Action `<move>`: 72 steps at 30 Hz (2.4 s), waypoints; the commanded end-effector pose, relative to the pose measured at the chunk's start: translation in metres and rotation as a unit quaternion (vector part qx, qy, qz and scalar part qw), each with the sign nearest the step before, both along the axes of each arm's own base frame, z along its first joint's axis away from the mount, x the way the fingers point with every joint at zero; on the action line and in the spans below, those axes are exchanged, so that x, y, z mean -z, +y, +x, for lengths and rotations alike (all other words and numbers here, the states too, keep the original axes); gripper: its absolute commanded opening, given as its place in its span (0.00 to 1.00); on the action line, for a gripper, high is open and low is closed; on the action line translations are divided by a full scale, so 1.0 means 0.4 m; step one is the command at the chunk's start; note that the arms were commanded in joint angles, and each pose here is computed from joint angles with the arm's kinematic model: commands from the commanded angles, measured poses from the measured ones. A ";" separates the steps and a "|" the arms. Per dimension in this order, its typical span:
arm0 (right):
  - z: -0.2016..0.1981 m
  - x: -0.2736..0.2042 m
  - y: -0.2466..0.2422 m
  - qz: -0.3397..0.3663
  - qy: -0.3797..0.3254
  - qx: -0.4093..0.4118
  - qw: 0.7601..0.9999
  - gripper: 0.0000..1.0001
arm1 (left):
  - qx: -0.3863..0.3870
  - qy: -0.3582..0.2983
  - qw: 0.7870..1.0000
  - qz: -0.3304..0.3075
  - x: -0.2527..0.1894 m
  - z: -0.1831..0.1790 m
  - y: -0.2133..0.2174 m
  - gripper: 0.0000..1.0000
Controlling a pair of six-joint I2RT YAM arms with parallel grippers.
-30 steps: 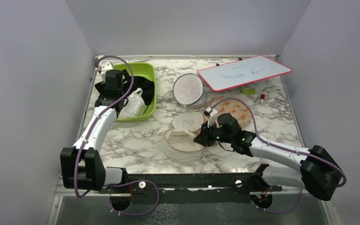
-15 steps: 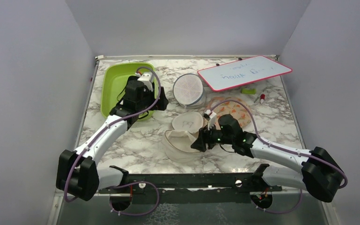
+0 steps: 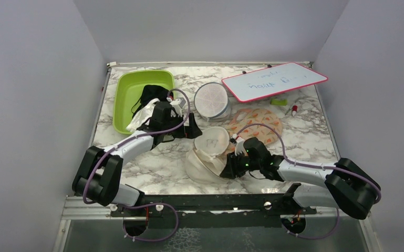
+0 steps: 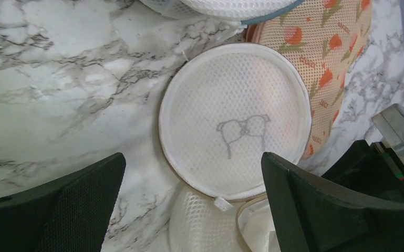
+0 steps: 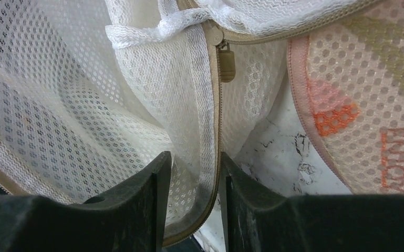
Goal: Unzip the laundry bag and remove the bra
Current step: Close the laundry bag at the center of the board.
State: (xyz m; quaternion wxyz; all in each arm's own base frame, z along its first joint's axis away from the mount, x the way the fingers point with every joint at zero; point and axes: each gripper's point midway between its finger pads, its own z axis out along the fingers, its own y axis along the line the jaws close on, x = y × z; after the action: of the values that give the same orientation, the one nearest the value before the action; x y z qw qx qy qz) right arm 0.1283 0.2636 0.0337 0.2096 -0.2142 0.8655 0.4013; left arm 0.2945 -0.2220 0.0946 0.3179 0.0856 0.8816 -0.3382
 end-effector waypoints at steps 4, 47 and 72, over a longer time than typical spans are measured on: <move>0.018 -0.003 -0.005 -0.004 -0.004 0.031 0.999 0.37 | 0.042 0.028 0.998 -0.046 0.043 -0.030 -0.074 0.99; 0.367 -0.110 0.000 0.103 -0.002 0.071 0.992 0.45 | 0.062 -0.041 0.997 -0.033 -0.094 -0.038 -0.082 0.99; 0.355 -0.450 0.012 0.179 -0.321 -0.066 0.928 0.01 | -0.009 -0.189 0.982 -0.024 -0.314 -0.018 0.000 0.99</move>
State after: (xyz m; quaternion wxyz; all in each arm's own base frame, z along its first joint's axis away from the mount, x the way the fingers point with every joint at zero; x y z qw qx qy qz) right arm 0.2573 0.2664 0.1787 0.4033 -0.2881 0.7114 0.4983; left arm 0.2815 -0.2328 0.1878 0.4292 0.1419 0.8194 -0.3524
